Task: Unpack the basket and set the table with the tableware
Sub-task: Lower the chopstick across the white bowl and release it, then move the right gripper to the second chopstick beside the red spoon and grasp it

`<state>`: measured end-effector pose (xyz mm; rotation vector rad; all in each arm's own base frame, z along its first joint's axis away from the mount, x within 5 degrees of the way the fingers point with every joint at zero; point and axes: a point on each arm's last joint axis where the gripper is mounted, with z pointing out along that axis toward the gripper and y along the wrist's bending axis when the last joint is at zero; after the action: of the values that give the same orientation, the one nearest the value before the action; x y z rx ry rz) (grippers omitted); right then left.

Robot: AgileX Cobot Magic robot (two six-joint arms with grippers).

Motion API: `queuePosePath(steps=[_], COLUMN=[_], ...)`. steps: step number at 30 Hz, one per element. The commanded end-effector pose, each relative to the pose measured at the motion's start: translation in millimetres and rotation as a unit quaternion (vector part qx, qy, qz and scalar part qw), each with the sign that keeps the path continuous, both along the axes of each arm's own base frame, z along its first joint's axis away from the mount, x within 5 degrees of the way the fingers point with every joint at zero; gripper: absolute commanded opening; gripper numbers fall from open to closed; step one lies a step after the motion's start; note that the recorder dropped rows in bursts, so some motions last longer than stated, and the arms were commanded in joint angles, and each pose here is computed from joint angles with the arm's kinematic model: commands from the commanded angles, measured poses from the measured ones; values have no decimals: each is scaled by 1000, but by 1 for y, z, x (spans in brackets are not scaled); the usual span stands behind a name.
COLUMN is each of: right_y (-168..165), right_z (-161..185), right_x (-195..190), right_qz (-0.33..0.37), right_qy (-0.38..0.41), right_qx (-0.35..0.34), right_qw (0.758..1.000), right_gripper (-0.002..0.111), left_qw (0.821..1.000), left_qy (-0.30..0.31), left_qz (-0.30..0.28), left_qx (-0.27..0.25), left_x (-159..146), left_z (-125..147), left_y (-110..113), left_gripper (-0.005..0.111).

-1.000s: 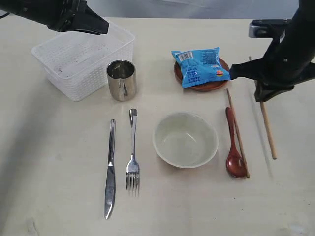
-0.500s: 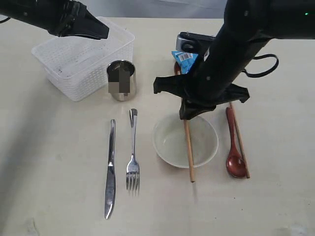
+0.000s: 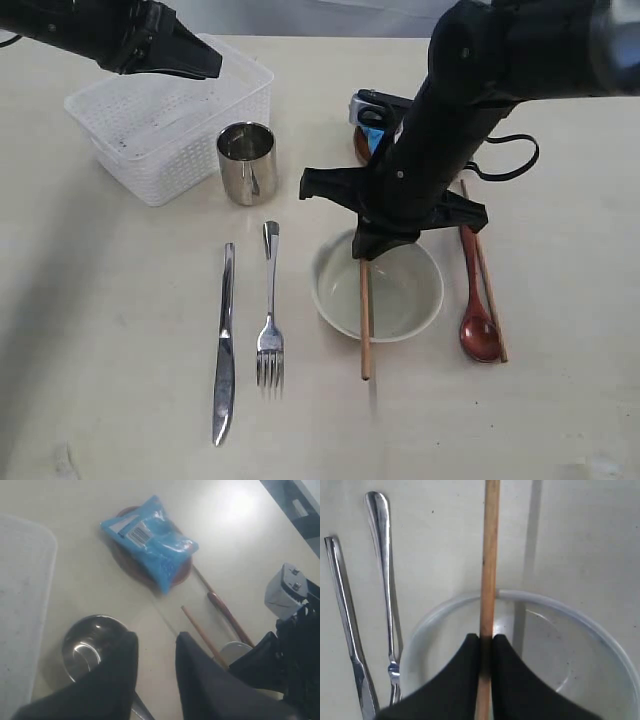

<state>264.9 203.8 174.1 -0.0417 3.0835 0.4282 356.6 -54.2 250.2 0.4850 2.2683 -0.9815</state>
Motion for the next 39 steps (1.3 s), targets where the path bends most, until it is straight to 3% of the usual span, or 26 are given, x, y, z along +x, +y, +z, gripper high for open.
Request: queuePosePath(steps=[1,5,11,20,28,32,39], right_y=[0,0,0,-9,-70,-96,-106], right_z=[0,0,0,22,69,54,0], right_x=[1,1,1,1,7,11,1], right_qz=[-2,-2,-1,12,-14,-36,-29], right_qy=[0,0,-3,-45,-109,-94,-82], right_qx=[0,0,-1,-8,-78,-113,-133], right_qw=[1000,1000,1000,999,991,989,987], right_gripper=[0,6,44,41,41,41,41], left_qw=[1000,1000,1000,1000,1000,1000,1000], left_qy=[2,2,2,2,2,2,-1], left_qz=[0,0,0,0,0,0,-2], left_qx=[-5,-5,-5,-5,-5,-5,-3], left_x=[-1,-1,-1,-1,-1,-1,-1], left_z=[-1,-1,-1,-1,-1,-1,-1], left_y=[0,0,0,0,0,0,0], left_gripper=[26,26,26,26,26,26,26])
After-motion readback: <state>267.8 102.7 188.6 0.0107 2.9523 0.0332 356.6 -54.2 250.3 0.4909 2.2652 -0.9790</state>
